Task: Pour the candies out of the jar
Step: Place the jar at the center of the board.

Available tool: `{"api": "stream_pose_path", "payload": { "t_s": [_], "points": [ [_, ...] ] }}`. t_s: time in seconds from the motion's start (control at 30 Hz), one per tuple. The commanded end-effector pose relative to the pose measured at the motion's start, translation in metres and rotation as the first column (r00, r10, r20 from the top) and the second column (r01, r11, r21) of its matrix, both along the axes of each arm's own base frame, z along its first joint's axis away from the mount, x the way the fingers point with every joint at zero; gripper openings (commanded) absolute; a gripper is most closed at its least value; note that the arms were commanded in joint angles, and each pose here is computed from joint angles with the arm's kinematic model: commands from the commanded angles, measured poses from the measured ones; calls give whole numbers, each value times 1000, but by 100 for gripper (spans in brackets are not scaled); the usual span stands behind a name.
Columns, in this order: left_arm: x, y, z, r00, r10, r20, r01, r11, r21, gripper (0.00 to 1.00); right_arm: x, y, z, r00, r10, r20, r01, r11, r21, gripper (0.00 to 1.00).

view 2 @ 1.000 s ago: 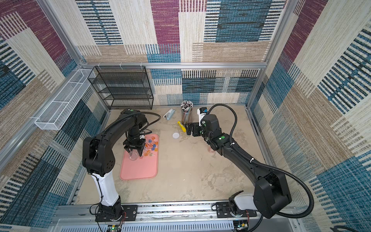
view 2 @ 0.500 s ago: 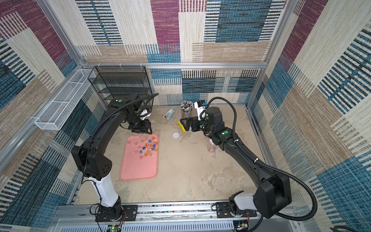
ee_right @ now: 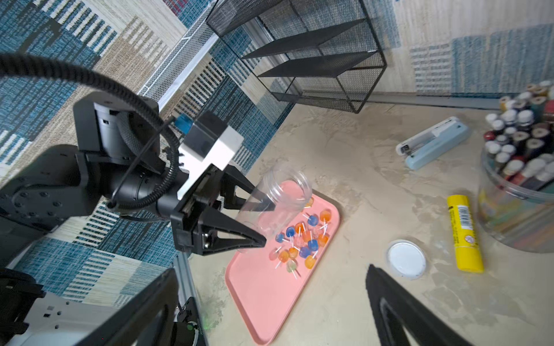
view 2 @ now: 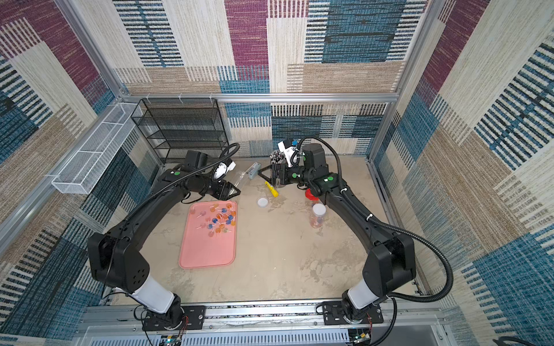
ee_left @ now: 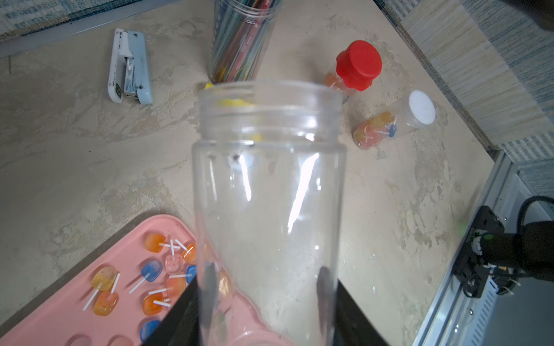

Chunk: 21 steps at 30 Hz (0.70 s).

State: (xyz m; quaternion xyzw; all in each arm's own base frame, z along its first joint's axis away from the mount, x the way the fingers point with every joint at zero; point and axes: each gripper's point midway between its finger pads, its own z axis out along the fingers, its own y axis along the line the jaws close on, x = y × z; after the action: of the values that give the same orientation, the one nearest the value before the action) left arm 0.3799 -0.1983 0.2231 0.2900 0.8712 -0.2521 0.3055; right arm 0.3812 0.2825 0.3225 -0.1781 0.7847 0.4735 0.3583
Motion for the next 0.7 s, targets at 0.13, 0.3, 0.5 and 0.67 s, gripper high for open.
{"api": "stream_pose_path", "payload": {
  "t_s": [0.13, 0.3, 0.5, 0.67],
  "points": [
    [-11, -23, 45, 966, -133, 221, 165, 977, -136, 0, -2, 16, -15, 985, 138, -100, -140, 990, -18, 99],
    [-24, -29, 46, 955, -178, 237, 215, 966, -142, 0, -8, 29, -13, 961, 248, -124, -244, 969, 43, 97],
    [-34, -43, 34, 952, -235, 197, 262, 957, -124, 0, -12, 33, -8, 952, 287, -108, -280, 957, 80, 96],
    [-42, -54, 29, 943, -273, 190, 296, 950, -104, 0, -11, 36, -24, 952, 274, -139, -267, 962, 64, 94]
  ]
}}
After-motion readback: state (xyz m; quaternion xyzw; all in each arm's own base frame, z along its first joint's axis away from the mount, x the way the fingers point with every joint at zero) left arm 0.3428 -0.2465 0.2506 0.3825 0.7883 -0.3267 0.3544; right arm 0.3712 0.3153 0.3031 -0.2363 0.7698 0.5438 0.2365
